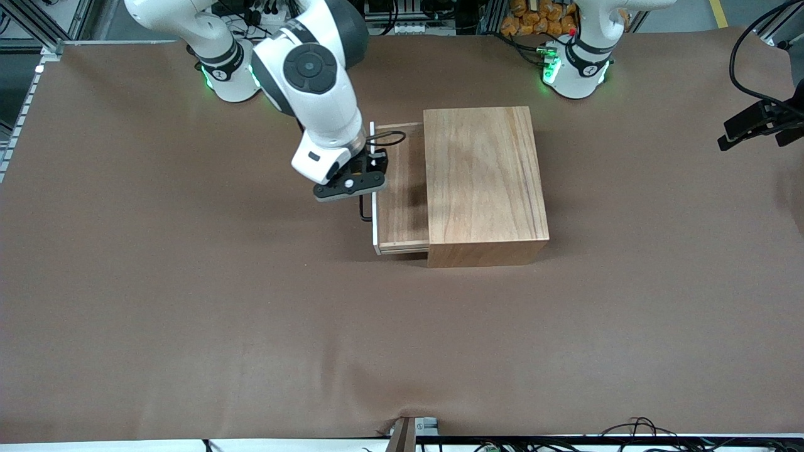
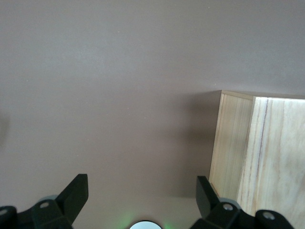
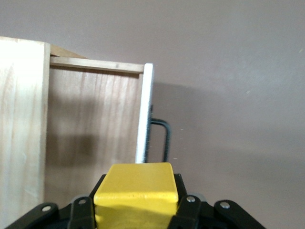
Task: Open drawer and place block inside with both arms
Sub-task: 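Lower the cube into the drawer and open the right gripper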
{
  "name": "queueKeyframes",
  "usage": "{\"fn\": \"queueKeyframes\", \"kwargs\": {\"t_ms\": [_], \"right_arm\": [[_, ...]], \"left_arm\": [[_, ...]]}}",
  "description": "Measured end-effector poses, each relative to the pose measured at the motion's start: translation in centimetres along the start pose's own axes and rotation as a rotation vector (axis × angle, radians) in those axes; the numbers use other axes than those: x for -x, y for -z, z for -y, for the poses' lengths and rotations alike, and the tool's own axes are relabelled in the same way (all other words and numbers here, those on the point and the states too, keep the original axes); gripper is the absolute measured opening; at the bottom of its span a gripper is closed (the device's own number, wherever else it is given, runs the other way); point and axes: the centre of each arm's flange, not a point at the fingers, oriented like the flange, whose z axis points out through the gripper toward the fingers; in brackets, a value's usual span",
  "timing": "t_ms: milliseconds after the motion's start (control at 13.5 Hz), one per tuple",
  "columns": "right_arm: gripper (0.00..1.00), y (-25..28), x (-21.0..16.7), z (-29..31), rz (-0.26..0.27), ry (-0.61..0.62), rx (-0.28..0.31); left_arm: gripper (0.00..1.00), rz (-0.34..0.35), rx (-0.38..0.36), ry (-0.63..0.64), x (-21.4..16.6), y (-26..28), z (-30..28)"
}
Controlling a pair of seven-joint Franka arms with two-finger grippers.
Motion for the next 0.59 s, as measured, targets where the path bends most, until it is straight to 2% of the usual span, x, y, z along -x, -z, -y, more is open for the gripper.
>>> {"fn": "queueKeyframes", "kwargs": {"t_ms": [148, 444, 593], "right_arm": [[0.56, -1.9, 1.4, 2.9, -0.015, -0.065, -0.011], [0.56, -5.2, 1.9, 5.8, -0.060, -0.058, -0.035], [0.56, -5.8, 1.8, 5.9, -0.066, -0.058, -0.038]], "left_arm": [[1.00, 0.000, 0.000, -0.001, 0.0, 0.0, 0.0], [1.00, -0.001, 0.000, -0.002, 0.0, 0.0, 0.0], [1.00, -0.003, 0.001, -0.002, 0.1, 0.2, 0.0]]}}
